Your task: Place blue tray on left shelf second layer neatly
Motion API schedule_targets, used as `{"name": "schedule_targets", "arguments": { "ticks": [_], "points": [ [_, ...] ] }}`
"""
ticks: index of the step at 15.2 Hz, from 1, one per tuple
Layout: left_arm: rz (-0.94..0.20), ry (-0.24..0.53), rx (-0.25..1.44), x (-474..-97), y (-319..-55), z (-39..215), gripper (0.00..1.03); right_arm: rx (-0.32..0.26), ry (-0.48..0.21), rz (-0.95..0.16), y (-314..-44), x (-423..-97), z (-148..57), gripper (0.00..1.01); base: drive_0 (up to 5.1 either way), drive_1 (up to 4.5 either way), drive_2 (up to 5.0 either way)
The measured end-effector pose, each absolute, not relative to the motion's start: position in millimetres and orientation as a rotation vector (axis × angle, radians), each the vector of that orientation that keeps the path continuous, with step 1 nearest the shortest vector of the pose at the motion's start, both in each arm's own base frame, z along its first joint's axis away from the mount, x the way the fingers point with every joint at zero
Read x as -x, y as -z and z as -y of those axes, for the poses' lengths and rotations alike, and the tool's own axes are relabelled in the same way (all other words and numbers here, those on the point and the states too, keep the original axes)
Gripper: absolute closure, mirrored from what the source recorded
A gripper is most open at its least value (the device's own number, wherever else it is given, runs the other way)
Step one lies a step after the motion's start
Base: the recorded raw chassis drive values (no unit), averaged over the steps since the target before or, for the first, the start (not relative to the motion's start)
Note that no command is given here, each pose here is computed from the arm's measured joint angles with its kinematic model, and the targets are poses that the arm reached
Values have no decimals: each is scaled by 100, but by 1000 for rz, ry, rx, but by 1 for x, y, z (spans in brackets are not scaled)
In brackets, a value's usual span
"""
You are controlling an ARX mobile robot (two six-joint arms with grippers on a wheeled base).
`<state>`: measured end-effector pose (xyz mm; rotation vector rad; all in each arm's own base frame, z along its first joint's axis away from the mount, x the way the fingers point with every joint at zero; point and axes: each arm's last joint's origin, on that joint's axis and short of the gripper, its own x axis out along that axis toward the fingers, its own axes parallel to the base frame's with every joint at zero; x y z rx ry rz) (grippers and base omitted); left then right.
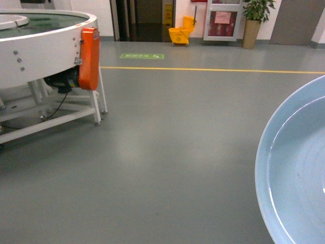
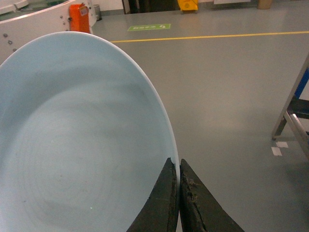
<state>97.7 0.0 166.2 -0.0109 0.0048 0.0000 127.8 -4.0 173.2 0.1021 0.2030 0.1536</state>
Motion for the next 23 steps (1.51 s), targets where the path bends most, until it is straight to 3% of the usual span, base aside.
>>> {"name": "schedule_targets", "arguments": {
  "ticks": [17,23],
  "points": [
    [-7,0,11,-98,-166,0,5,-104,-153,-217,-172,-128,4,99,-170,255,-596],
    [-3,0,11,-98,-166,0,5,-102,-153,-205,-173,-128,4,99,-160,-160,-160]
  ]
}}
